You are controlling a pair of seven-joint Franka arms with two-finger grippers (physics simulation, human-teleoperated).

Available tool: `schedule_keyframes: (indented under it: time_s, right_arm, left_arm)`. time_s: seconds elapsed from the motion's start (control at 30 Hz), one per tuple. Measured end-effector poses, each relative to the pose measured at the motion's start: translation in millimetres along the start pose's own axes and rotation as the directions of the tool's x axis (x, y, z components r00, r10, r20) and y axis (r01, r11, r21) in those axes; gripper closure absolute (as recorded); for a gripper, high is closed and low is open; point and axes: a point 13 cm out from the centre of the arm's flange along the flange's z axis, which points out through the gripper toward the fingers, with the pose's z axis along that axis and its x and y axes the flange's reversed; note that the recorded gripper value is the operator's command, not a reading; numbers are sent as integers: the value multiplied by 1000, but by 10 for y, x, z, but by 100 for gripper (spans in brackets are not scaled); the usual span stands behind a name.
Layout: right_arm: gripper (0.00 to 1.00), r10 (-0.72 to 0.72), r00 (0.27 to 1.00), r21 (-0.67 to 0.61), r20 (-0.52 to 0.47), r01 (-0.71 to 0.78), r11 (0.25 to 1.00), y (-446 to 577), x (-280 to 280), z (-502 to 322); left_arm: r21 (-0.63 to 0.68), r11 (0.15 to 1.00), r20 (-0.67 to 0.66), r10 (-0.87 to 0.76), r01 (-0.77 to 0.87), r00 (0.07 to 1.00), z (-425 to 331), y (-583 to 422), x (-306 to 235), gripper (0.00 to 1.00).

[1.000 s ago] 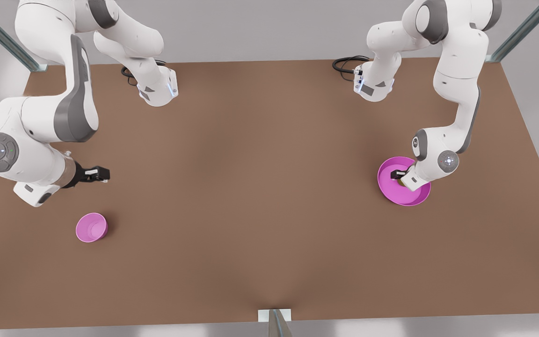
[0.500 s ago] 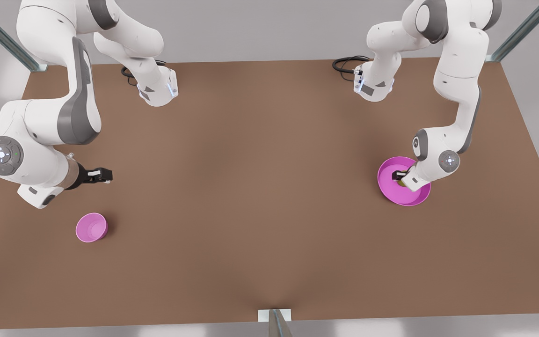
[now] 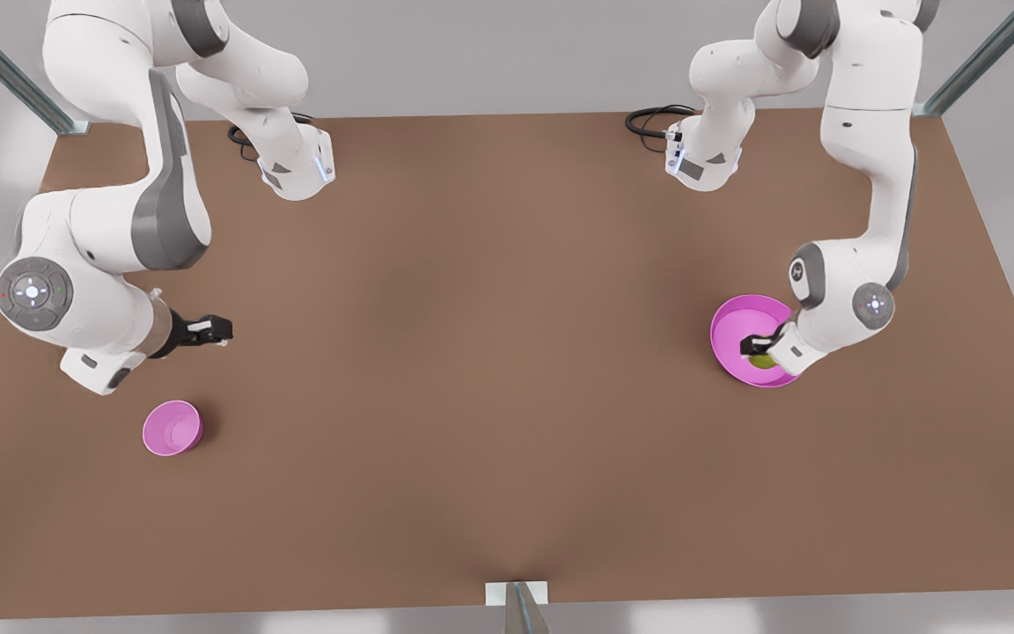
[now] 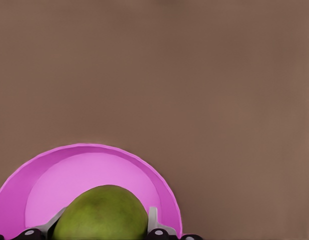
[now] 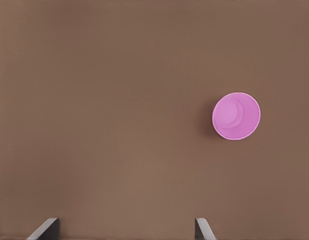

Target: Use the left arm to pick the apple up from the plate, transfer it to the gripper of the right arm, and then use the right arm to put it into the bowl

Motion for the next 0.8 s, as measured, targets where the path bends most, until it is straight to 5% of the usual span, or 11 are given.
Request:
schedule_keyframes:
  time_s: [0.07,0.17,0.27,0.37,0.43,0.57,0.8]
  right_arm:
    - [0,-120,993,-61,-13,119,991,629,-340,346]
    - [0,-226,974,-326,19,220,919,1332,-884,963]
    - [0,-277,951,-572,137,304,762,1933,-1240,1200]
    - [0,-270,913,-720,306,407,562,2366,-1498,1171]
    - [0,-252,869,-726,426,495,477,2608,-1674,1166]
    - [0,-208,758,-635,618,638,436,2672,-2012,1199]
    - [0,-185,576,-488,796,791,368,2700,-2149,1187]
  left_arm:
    - [50,997,35,50,-52,998,-340,-565,-324,31]
    - [171,978,66,112,-122,992,-907,-1514,-885,31]
    - [379,909,8,183,-172,983,-1085,-2656,-964,31]
    - [650,748,-57,224,-134,973,-964,-3665,-1138,30]
    - [760,646,-114,232,-66,966,-886,-4066,-1076,30]
    - [872,483,-199,197,82,960,-895,-4588,-1027,32]
    - [921,328,-251,91,209,964,-994,-4823,-1282,33]
